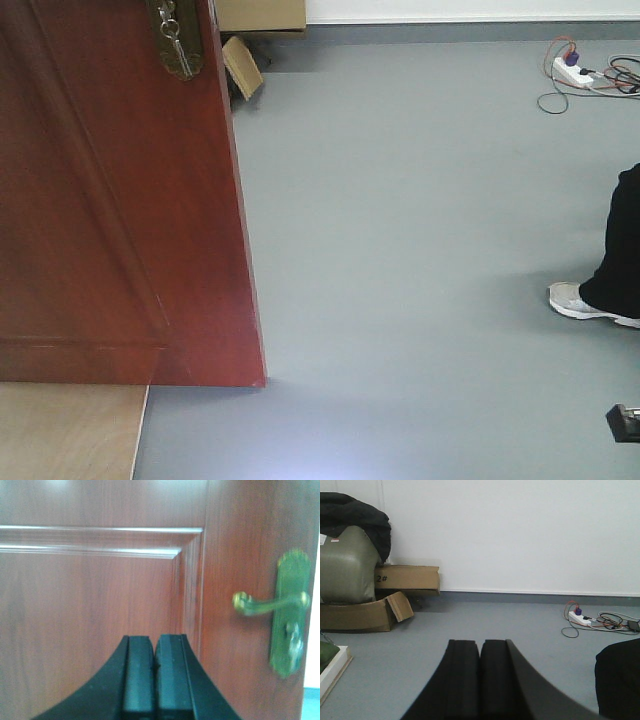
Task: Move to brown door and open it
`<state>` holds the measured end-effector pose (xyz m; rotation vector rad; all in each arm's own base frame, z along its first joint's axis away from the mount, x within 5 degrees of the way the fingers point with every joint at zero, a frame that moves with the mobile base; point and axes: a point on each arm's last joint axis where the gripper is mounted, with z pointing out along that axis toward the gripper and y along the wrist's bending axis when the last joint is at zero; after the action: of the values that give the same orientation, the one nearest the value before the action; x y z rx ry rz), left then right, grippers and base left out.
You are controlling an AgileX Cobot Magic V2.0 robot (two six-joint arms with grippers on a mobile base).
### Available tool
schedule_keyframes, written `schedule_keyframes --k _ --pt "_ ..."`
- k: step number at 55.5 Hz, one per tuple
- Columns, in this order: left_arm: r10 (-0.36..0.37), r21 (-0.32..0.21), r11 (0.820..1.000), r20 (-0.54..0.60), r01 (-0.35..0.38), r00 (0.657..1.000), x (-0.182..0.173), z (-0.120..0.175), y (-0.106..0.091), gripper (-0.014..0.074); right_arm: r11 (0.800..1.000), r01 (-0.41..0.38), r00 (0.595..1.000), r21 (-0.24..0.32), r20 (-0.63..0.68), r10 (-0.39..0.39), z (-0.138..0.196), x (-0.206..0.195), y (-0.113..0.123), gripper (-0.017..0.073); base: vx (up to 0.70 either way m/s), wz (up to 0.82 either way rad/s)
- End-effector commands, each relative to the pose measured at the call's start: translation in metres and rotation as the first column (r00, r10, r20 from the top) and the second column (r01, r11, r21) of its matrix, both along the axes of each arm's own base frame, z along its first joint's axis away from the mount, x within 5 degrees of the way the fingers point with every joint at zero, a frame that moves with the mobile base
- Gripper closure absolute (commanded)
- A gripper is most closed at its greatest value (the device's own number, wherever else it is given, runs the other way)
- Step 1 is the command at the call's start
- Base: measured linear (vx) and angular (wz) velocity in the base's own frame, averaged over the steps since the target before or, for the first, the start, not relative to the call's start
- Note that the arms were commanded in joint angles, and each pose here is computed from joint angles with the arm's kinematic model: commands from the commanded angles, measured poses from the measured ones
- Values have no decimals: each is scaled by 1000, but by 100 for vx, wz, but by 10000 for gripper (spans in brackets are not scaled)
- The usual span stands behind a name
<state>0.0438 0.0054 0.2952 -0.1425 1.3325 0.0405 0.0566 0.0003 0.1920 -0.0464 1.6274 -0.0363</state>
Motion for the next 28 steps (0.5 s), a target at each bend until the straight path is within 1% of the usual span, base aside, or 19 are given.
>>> schedule_keyframes --k 1,4,9,14,19,23,27,28 --pt "-26 6 1000 33 25 999 1 -2 -1 597 1000 1 996 -9 84 0 6 0 0 559 0 0" --pt "-44 21 999 -15 44 999 5 -12 -1 597 1000 1 996 -9 84 0 6 0 0 559 0 0" --pt "-62 47 997 -64 65 996 9 -28 -2 597 1000 1 996 -9 84 0 6 0 0 559 0 0" --pt "-77 38 996 -99 81 992 13 -43 -3 597 1000 1 996 -9 84 0 6 0 0 559 0 0" --pt "-75 39 996 -114 80 991 16 -56 -3 597 1000 1 996 -9 84 0 6 0 0 559 0 0" --pt "-67 66 995 -118 75 991 17 -66 -3 597 1000 1 996 -9 84 0 6 0 0 559 0 0" --pt "-62 98 993 -101 72 993 18 -75 -3 597 1000 1 996 -9 84 0 6 0 0 559 0 0" --pt "-62 99 993 -92 71 994 18 -77 -3 597 1000 1 996 -9 84 0 6 0 0 559 0 0"
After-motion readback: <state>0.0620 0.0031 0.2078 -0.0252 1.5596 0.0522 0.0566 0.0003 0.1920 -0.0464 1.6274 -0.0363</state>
